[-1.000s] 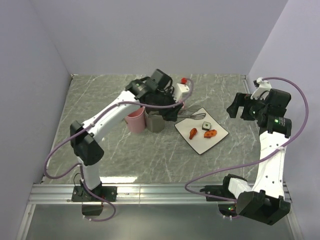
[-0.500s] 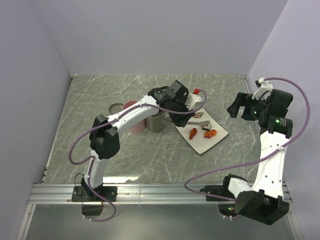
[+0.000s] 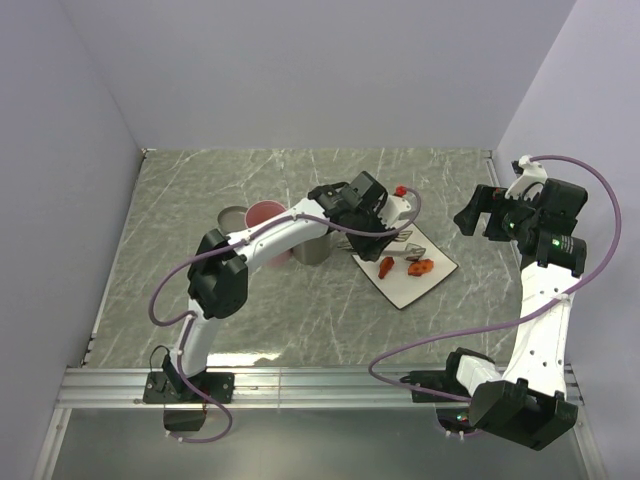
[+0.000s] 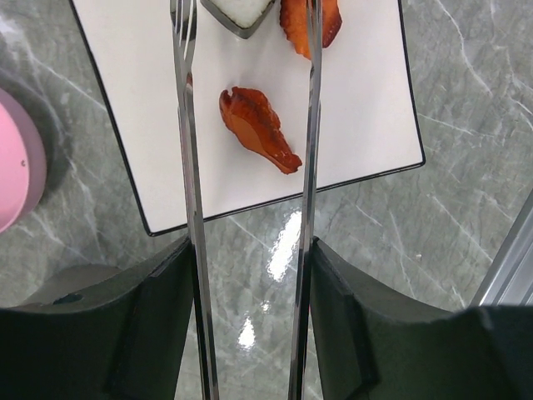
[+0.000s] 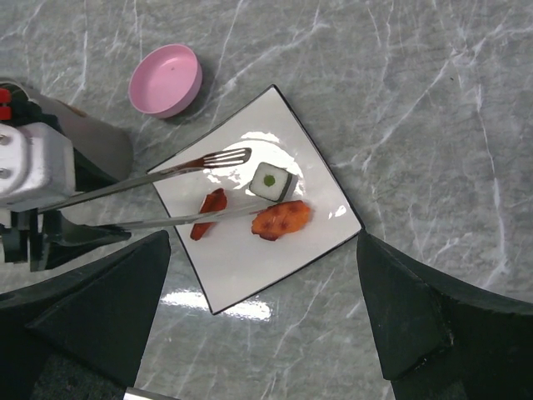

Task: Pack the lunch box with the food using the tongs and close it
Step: Pick up the fake food from the plate, then place the fake food in the packing box.

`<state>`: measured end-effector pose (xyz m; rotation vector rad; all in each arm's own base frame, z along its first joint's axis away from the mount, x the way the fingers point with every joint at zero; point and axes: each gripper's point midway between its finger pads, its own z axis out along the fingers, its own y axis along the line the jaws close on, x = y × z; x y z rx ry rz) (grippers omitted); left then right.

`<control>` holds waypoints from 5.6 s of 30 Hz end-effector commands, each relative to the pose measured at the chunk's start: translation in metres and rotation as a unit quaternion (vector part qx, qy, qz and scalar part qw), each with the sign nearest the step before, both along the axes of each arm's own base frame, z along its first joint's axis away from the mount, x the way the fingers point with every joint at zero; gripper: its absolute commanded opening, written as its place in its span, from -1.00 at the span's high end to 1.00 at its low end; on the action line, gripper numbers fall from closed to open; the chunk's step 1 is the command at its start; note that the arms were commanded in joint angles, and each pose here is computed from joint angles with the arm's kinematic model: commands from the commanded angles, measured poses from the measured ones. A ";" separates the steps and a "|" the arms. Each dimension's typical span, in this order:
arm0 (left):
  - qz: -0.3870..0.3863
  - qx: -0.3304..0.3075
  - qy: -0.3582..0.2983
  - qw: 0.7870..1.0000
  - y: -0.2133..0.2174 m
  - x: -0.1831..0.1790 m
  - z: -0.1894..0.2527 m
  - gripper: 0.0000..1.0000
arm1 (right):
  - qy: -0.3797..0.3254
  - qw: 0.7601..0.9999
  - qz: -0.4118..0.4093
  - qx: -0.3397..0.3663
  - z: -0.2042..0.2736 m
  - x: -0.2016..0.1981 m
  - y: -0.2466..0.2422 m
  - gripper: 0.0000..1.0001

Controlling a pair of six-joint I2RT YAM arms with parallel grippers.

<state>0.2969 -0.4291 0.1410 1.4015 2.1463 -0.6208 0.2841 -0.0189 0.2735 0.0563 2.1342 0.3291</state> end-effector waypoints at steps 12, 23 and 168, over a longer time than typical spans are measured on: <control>0.016 -0.022 -0.003 1.000 -0.029 0.008 -0.001 -0.18 | -0.038 0.999 0.011 0.002 0.024 0.004 0.003 -0.99; 0.024 -0.014 -0.011 1.000 -0.028 0.013 -0.005 -0.17 | -0.037 0.999 0.014 0.004 0.023 0.005 0.003 -0.99; 0.258 -0.022 -0.059 0.964 0.338 -0.016 0.122 0.02 | -0.004 0.998 0.046 0.038 0.001 0.003 0.011 -0.99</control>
